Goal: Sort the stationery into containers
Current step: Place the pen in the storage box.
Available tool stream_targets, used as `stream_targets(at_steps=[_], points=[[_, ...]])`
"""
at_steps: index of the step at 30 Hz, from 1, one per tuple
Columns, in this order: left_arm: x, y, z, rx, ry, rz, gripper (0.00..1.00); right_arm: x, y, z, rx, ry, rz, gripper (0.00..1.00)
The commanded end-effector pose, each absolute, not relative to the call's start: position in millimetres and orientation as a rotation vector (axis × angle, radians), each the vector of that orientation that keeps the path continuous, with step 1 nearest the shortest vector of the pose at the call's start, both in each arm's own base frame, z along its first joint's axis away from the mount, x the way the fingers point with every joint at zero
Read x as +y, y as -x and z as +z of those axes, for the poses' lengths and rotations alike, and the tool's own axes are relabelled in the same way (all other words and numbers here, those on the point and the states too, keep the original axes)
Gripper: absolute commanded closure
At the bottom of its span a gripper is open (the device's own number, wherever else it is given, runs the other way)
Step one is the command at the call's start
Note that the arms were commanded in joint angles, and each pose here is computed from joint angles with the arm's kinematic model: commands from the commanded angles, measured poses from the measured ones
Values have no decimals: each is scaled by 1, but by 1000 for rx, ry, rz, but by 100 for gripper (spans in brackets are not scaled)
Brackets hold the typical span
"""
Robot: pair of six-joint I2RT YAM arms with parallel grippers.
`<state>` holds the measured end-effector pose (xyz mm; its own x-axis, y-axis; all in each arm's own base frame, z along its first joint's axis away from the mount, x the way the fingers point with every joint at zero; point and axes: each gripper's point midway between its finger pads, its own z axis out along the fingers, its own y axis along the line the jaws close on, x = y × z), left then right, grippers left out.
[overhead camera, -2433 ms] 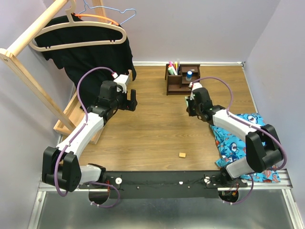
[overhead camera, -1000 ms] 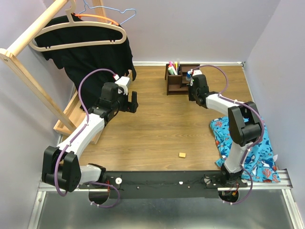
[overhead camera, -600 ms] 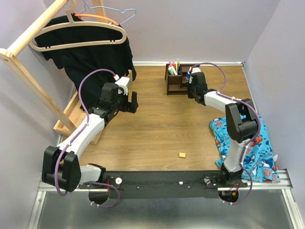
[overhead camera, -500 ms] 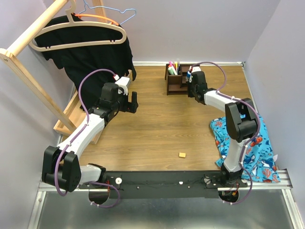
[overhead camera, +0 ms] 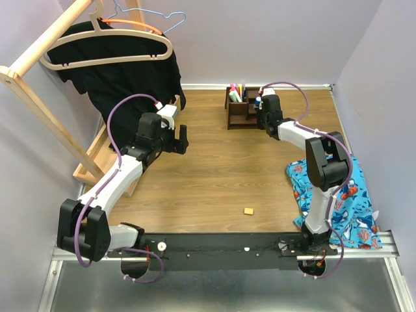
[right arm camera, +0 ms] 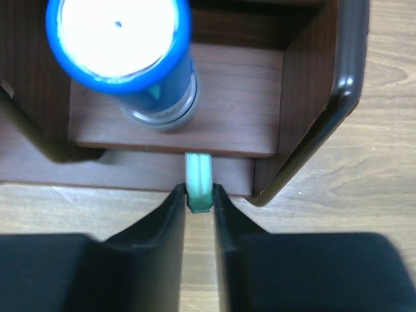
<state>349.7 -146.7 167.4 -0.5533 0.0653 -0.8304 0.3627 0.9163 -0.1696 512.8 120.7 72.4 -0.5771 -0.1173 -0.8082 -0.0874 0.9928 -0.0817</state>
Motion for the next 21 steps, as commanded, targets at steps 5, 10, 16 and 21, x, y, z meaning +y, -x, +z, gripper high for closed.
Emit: stream_targets(at_steps=[5, 10, 16, 21], points=[[-145, -354, 172, 2113, -299, -399, 1, 108, -528, 79, 2153, 86, -101, 48], [-146, -354, 171, 2113, -300, -409, 1, 106, -527, 81, 2153, 75, -111, 46], [-146, -352, 172, 2110, -299, -410, 1, 107, -508, 94, 2191, 43, -68, 44], [-145, -351, 174, 2102, -298, -411, 1, 117, -472, 100, 2242, 4, 77, 41]])
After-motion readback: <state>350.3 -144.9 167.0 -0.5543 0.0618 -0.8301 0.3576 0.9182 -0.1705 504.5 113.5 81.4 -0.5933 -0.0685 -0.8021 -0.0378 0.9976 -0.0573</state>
